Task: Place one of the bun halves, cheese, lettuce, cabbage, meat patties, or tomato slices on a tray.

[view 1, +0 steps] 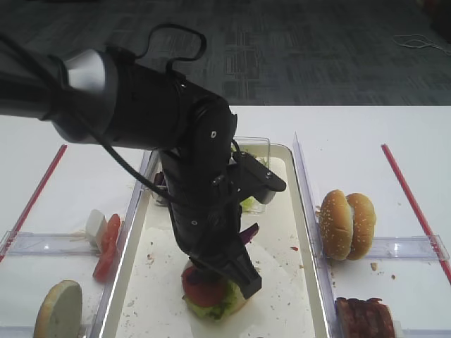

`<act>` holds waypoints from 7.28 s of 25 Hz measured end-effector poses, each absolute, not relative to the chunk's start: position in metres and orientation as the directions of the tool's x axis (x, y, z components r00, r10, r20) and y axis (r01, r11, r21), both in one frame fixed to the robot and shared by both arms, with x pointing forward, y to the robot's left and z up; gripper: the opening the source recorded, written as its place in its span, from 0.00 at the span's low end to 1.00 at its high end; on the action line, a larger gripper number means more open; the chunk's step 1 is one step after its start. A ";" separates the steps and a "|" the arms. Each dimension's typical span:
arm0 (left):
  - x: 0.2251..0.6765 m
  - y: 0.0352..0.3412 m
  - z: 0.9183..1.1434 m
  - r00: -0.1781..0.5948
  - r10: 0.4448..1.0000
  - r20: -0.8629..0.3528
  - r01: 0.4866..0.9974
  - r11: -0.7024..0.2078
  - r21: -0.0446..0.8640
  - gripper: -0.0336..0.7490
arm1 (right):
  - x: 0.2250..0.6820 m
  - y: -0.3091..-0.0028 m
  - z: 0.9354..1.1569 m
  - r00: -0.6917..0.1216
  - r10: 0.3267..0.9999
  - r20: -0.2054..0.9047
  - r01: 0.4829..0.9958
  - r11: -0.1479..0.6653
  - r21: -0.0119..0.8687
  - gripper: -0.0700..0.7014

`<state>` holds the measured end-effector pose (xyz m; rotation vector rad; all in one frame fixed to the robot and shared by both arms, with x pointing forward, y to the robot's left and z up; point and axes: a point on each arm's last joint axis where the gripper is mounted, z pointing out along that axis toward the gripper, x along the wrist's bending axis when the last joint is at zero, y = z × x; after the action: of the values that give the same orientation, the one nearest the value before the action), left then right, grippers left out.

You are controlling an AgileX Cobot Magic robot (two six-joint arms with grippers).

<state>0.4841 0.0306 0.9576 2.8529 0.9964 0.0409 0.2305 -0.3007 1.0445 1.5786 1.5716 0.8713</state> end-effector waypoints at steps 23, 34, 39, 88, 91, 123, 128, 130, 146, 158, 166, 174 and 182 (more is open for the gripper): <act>0.484 0.034 0.956 0.756 0.648 -0.089 0.654 -0.751 0.086 0.41 | 0.231 -0.301 1.044 0.022 0.999 -0.031 0.503 0.016 0.864 0.90; 0.484 0.038 0.970 0.764 0.643 -0.059 0.645 -0.755 0.121 0.67 | 0.231 -0.301 1.044 0.022 0.999 -0.033 0.503 0.018 0.864 0.90; 0.483 0.039 0.976 0.764 0.642 -0.058 0.643 -0.753 0.137 0.71 | 0.231 -0.301 1.044 0.022 0.999 -0.033 0.503 0.018 0.864 0.90; 0.574 0.311 1.024 0.044 0.998 0.048 0.980 -0.052 0.192 0.72 | 0.230 -0.301 1.044 0.021 0.999 -0.035 0.505 0.020 0.863 0.90; 0.570 0.311 1.022 0.044 0.998 0.045 0.985 -0.051 0.166 0.72 | 0.230 -0.301 1.044 0.021 0.999 -0.035 0.505 0.020 0.863 0.90; 0.321 0.302 1.020 0.001 1.000 -0.009 0.942 0.002 0.336 0.71 | 0.230 -0.301 1.044 0.021 0.999 -0.033 0.505 0.018 0.863 0.90; 0.301 0.300 1.029 0.002 1.000 -0.018 0.879 0.007 0.477 0.70 | 0.230 -0.301 1.044 0.021 0.999 -0.033 0.505 0.018 0.863 0.90; 0.294 0.300 1.032 0.003 1.000 -0.017 0.855 0.007 0.518 0.70 | 0.230 -0.301 1.044 0.021 0.999 -0.033 0.505 0.018 0.863 0.90; 0.228 0.299 1.041 0.010 1.000 -0.005 0.553 -0.001 0.833 0.70 | 0.230 -0.301 1.044 0.021 0.999 -0.033 0.505 0.018 0.863 0.90; 0.227 0.299 1.041 0.010 1.000 -0.005 0.550 -0.001 0.835 0.68 | 0.230 -0.301 1.044 0.021 0.999 -0.033 0.505 0.018 0.863 0.90; 0.227 0.299 1.041 0.010 1.000 -0.005 0.550 -0.001 0.835 0.67 | 0.230 -0.301 1.044 0.023 0.999 -0.030 0.505 0.015 0.863 0.90; 0.227 0.299 1.041 0.010 1.000 -0.005 0.550 -0.001 0.835 0.67 | 0.231 -0.301 1.044 0.023 0.999 -0.030 0.503 0.015 0.864 0.90; 0.227 0.299 1.041 0.010 1.000 -0.005 0.550 -0.001 0.835 0.67 | 0.231 -0.301 1.044 0.023 0.999 -0.030 0.503 0.015 0.864 0.90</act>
<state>0.2273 0.2986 1.0409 1.6274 1.6151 0.8645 0.2305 -0.3007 1.0445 1.5798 1.5709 0.8719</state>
